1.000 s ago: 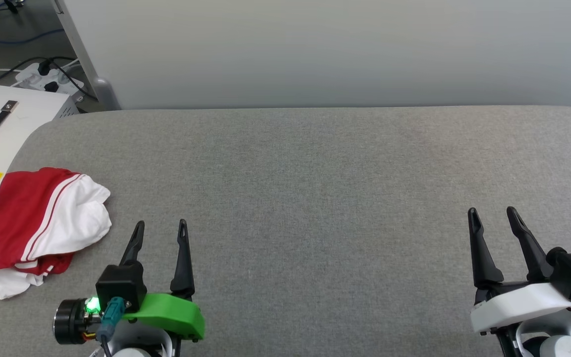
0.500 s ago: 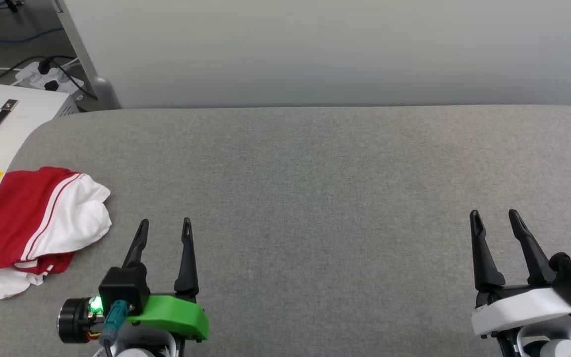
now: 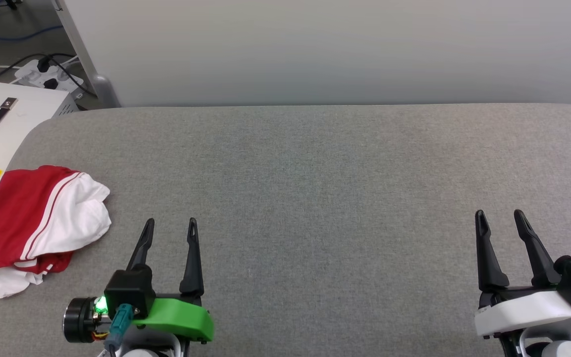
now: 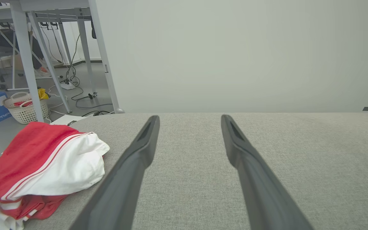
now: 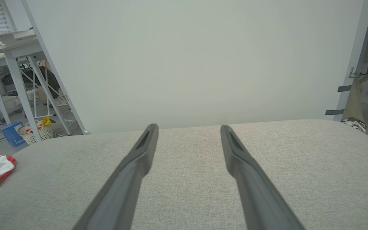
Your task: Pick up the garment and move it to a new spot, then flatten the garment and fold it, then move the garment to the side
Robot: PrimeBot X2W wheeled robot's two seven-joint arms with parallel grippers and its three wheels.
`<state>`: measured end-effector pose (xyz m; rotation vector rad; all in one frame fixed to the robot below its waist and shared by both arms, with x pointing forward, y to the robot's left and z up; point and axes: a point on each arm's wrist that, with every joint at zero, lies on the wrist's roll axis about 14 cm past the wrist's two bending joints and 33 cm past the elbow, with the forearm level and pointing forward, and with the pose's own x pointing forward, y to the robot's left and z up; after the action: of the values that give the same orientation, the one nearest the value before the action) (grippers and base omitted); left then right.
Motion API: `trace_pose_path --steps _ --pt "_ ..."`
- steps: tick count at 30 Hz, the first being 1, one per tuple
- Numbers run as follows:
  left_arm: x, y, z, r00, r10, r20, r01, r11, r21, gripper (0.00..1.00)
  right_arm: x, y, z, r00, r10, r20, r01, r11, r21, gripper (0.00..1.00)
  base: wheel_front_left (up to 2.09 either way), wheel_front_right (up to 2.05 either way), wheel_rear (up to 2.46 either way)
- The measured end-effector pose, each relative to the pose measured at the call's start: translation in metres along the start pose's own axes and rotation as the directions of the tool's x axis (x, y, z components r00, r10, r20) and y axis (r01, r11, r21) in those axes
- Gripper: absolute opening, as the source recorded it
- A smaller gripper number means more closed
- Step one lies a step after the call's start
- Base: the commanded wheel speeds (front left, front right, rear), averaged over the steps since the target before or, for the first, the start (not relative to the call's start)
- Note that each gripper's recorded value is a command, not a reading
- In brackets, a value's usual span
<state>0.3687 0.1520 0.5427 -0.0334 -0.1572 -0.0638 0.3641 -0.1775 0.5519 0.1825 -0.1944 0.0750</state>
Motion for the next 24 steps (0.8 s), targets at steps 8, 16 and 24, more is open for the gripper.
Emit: trace_pose_path --steps 8,16,24 --pt "-0.0003 -0.0007 -0.0008 1.0 0.001 0.007 -0.001 1.0 0.0 1.0 -0.0014 -0.0027 -0.0026 1.0 -0.009 -0.001 0.009 1.0 0.002 1.0 0.0 0.0 0.0" --pt "-0.0012 -0.0015 -0.0013 1.0 0.002 0.014 -0.002 1.0 0.0 1.0 -0.0043 -0.0047 -0.0061 1.0 -0.016 -0.002 0.016 1.0 0.009 1.0 0.0 0.0 0.0" --pt "-0.0023 -0.0009 -0.0027 1.0 0.013 0.02 -0.013 1.0 0.003 1.0 -0.0061 -0.0044 -0.0086 1.0 -0.016 -0.003 0.016 1.0 0.01 1.0 0.0 0.0 0.0"
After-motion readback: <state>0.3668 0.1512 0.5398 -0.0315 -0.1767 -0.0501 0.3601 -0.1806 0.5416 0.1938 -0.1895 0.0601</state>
